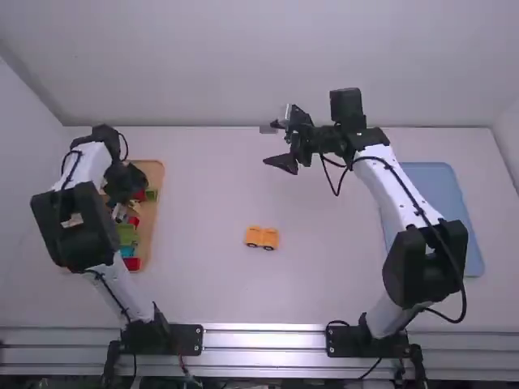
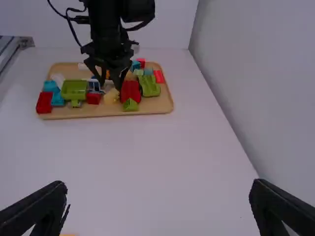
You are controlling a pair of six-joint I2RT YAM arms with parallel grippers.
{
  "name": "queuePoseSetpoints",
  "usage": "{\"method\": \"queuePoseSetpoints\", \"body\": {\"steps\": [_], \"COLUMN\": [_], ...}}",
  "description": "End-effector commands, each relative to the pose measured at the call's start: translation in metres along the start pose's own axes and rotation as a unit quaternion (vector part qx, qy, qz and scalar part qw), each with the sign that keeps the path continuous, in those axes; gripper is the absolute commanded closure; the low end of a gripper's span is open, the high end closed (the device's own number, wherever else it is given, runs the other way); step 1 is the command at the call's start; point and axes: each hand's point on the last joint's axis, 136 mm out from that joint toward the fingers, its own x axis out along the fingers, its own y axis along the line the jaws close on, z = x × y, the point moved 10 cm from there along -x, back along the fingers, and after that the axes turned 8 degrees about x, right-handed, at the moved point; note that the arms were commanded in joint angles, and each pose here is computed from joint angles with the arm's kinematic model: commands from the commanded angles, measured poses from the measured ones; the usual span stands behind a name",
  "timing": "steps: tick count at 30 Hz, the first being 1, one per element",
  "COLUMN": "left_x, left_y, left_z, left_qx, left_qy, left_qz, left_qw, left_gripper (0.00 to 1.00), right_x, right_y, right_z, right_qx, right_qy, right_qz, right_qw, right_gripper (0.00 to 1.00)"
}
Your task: Assemble lego blocks to make yellow taxi
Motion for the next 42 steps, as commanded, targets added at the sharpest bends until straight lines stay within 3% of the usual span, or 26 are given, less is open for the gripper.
{"method": "queuePoseSetpoints", "body": {"steps": [1,10,13,21,42], "left_x": [0.009,0.027,0.03,0.033,0.064], "left_y": [0.007,0.01,0.01,0.017,0.021], "left_z": [-0.001,0.002,0.003,0.0,-0.004], "left_qx": [-0.019,0.012,0.019,0.01,0.034], "left_qy": [-0.003,-0.023,-0.029,-0.032,-0.064], "left_qz": [0.032,0.021,0.019,0.053,0.045], "left_qw": [0.999,0.999,0.999,0.998,0.996], "left_gripper": [0.49,0.53,0.6,0.56,0.6], "right_x": [-0.002,-0.002,-0.002,-0.002,-0.002], "right_y": [-0.004,-0.003,-0.003,-0.003,-0.003], "right_z": [0.007,0.005,0.005,0.004,0.004], "right_qx": [-0.007,0.0,0.001,0.001,0.002], "right_qy": [-0.004,0.004,0.004,0.005,0.006], "right_qz": [-0.005,-0.008,-0.007,-0.007,-0.006], "right_qw": [1.0,1.0,1.0,1.0,1.0], "right_gripper": [0.01,0.01,0.01,0.01,0.01]}}
